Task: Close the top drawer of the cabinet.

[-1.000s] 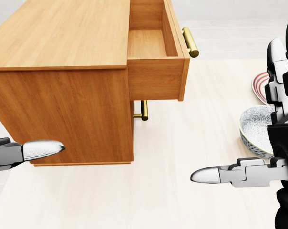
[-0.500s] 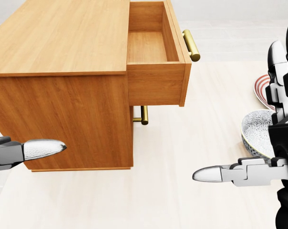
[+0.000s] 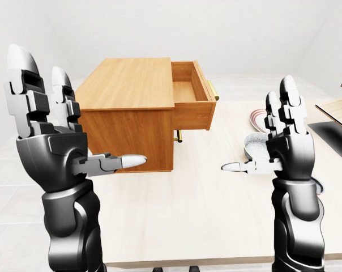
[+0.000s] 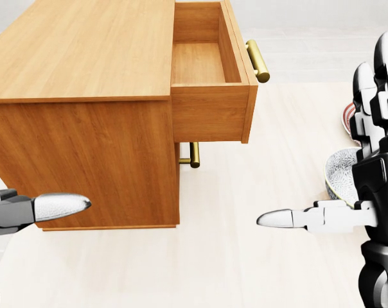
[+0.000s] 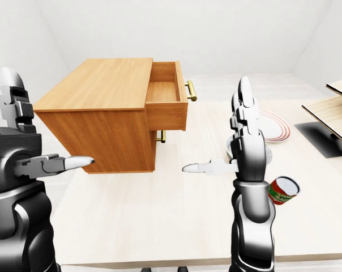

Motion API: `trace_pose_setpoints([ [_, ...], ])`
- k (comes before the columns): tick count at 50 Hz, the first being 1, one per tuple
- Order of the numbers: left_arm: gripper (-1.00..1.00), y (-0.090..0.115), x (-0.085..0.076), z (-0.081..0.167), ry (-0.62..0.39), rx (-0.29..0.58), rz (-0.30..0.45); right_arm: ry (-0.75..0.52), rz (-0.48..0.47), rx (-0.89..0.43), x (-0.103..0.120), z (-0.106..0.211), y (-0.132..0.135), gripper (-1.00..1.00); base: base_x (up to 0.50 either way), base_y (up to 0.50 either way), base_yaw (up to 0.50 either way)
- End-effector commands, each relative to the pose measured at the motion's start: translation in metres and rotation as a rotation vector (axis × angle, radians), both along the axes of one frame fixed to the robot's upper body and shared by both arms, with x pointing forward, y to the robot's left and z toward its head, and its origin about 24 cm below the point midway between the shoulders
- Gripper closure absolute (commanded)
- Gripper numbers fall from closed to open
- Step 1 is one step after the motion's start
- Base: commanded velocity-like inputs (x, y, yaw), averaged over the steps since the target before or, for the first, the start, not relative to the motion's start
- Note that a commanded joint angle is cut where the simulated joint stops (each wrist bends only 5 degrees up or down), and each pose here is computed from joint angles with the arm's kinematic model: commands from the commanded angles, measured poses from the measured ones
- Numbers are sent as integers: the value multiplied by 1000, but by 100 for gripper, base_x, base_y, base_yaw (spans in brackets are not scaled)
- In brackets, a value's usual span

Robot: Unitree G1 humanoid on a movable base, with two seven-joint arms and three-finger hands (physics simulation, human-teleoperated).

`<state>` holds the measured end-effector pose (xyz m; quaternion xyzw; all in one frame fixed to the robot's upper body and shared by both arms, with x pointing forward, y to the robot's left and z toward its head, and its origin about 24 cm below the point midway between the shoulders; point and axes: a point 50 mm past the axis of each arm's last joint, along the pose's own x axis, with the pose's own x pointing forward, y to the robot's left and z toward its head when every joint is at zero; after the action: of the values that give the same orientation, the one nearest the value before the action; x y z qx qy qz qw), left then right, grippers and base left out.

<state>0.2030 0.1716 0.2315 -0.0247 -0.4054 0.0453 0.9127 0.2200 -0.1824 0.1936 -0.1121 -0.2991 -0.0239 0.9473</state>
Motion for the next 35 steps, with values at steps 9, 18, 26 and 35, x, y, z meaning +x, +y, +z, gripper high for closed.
trace_pose_setpoints([
  [9, -100, -1, -3, 1, -10, 1, -2, 81, -2, 26, 25, -14, 1, -100, 0, 0, 0],
  [18, -100, -2, -5, 9, -51, 5, -4, 99, 0, 26, 35, -16, 0, -100, 0, 0, 0],
  [26, -100, -2, -7, 11, -65, 5, -4, 72, 4, 21, 40, -8, 2, -100, 0, 0, 0],
  [35, -100, -2, -7, 11, -65, 5, -4, 72, 5, 22, 40, -8, 2, -100, 0, 0, 0],
])
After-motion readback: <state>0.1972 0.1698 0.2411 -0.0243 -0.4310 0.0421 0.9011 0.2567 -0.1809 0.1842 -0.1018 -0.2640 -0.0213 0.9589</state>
